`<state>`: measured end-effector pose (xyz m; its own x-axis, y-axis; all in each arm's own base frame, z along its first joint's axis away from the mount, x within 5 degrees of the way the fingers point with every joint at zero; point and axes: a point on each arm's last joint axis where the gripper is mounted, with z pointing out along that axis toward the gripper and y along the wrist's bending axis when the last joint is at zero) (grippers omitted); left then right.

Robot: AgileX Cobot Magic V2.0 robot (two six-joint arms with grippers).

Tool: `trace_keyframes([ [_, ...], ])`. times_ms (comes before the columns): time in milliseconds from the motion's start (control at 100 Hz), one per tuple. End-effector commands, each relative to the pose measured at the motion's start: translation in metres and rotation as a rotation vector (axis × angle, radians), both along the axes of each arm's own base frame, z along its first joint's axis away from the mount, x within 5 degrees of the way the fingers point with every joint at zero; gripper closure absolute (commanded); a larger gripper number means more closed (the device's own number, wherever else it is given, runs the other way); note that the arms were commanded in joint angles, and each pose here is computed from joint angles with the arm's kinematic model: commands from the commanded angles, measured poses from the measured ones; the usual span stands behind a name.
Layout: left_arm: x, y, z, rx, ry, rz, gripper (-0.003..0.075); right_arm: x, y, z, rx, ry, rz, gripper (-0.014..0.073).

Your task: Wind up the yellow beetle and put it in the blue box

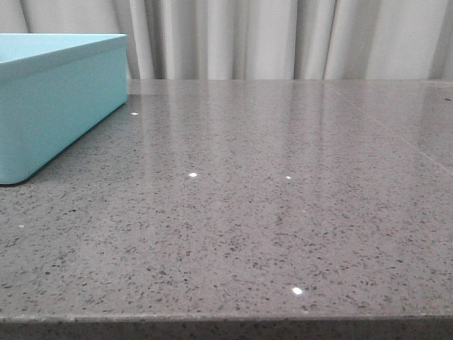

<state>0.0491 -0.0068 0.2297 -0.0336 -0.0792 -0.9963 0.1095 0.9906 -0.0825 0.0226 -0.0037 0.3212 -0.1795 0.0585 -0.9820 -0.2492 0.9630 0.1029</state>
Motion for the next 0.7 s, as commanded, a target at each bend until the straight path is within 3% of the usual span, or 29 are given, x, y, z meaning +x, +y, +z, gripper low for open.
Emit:
trace_keyframes([
  [0,-0.003,0.002,0.008,-0.056,-0.141,0.019,0.0739,0.001,0.0,0.013,-0.001,-0.087,0.002,0.0662],
  [230,0.005,0.003,-0.026,-0.077,-0.082,0.044,0.0738,0.001,0.0,0.013,-0.001,-0.086,0.002,0.0662],
  [690,0.005,0.004,-0.025,-0.071,-0.078,0.06,0.0739,0.001,0.0,0.013,-0.001,-0.086,0.002,0.0662],
])
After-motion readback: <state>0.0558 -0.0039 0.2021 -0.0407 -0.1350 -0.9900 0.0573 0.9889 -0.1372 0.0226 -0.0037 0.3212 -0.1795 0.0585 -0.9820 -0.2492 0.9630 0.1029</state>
